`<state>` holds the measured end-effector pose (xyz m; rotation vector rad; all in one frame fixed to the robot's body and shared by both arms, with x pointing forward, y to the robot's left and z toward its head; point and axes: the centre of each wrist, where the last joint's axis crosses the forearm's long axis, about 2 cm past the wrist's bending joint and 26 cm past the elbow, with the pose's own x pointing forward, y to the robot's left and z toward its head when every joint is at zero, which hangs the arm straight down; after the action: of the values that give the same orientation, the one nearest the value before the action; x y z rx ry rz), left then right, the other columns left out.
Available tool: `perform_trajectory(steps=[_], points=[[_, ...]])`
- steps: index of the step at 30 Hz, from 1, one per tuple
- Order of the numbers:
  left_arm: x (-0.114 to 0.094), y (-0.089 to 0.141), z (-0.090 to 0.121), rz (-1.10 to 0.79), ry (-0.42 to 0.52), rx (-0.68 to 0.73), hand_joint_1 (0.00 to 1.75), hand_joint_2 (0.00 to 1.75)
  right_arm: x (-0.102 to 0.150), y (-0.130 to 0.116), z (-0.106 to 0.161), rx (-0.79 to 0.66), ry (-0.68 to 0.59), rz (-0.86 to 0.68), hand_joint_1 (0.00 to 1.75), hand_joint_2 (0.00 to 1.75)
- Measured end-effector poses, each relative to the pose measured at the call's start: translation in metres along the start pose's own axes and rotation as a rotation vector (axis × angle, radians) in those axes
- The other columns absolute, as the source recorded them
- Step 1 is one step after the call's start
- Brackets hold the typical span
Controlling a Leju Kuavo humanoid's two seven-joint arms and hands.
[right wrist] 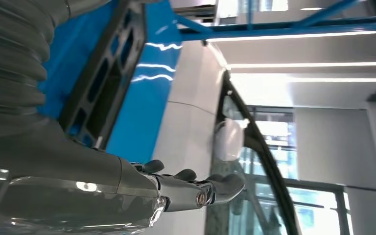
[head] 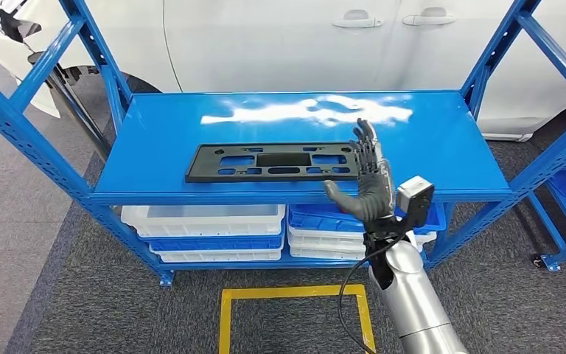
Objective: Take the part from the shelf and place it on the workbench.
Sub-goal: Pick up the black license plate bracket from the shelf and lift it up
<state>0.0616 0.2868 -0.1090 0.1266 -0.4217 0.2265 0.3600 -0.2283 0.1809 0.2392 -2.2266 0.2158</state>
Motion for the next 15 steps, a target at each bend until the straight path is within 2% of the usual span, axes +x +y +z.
perform_trajectory(steps=[2, 7, 15], points=[[0.0, 0.0, 0.0, -0.003, 0.0, -0.001, 0.0, 0.0, -0.002, 0.007, -0.001, 0.015, 0.02, 0.031, 0.0, 1.75], [-0.001, -0.001, 0.001, -0.013, 0.003, -0.005, 0.0, 0.0, -0.019, 0.047, 0.003, 0.124, 0.133, 0.269, 0.0, 1.75], [0.0, -0.002, 0.0, -0.032, 0.003, -0.013, 0.0, 0.0, -0.029, 0.073, 0.006, 0.22, 0.16, 0.523, 0.0, 1.75]])
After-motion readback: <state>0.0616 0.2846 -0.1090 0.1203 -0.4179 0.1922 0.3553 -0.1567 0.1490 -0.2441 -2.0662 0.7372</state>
